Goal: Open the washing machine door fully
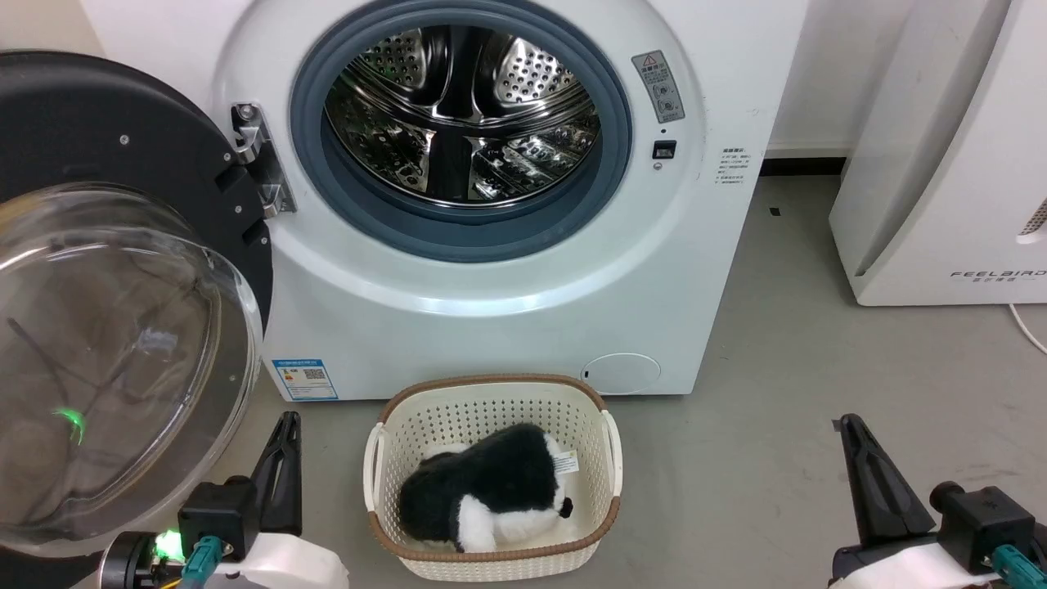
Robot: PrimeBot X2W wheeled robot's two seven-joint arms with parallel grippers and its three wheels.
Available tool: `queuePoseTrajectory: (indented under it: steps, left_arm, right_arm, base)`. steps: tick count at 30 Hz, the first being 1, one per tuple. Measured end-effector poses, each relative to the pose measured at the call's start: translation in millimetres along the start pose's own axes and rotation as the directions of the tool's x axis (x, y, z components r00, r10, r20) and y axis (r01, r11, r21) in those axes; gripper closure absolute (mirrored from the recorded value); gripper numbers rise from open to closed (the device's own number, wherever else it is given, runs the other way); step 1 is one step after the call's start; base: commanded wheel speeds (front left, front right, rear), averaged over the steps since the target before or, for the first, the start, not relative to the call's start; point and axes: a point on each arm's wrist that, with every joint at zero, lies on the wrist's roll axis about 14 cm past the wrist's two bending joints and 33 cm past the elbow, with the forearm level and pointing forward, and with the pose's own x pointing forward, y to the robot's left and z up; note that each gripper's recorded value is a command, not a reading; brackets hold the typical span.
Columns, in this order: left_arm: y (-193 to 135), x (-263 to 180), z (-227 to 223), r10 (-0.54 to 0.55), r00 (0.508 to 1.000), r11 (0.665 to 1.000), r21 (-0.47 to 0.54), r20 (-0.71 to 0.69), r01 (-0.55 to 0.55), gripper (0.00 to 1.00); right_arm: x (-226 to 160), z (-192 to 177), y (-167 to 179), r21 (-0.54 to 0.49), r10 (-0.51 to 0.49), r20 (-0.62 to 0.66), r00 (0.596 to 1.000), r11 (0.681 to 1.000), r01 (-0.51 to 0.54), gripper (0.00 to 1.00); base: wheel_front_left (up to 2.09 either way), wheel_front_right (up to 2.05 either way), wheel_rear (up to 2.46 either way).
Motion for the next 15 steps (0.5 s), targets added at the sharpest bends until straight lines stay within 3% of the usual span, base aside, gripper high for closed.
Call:
queuePoseTrajectory:
  steps: [15]
  left_arm:
    - [-2.3,0.6,-1.9,0.001,1.0,1.0,-0.003,-0.024,-0.001,1.0]
  right_arm:
    - [3.7,-1.7,4.1,-0.016,0.014,-0.022,1.0,1.0,-0.014,1.0]
  base:
    - [0.0,0.0,0.0]
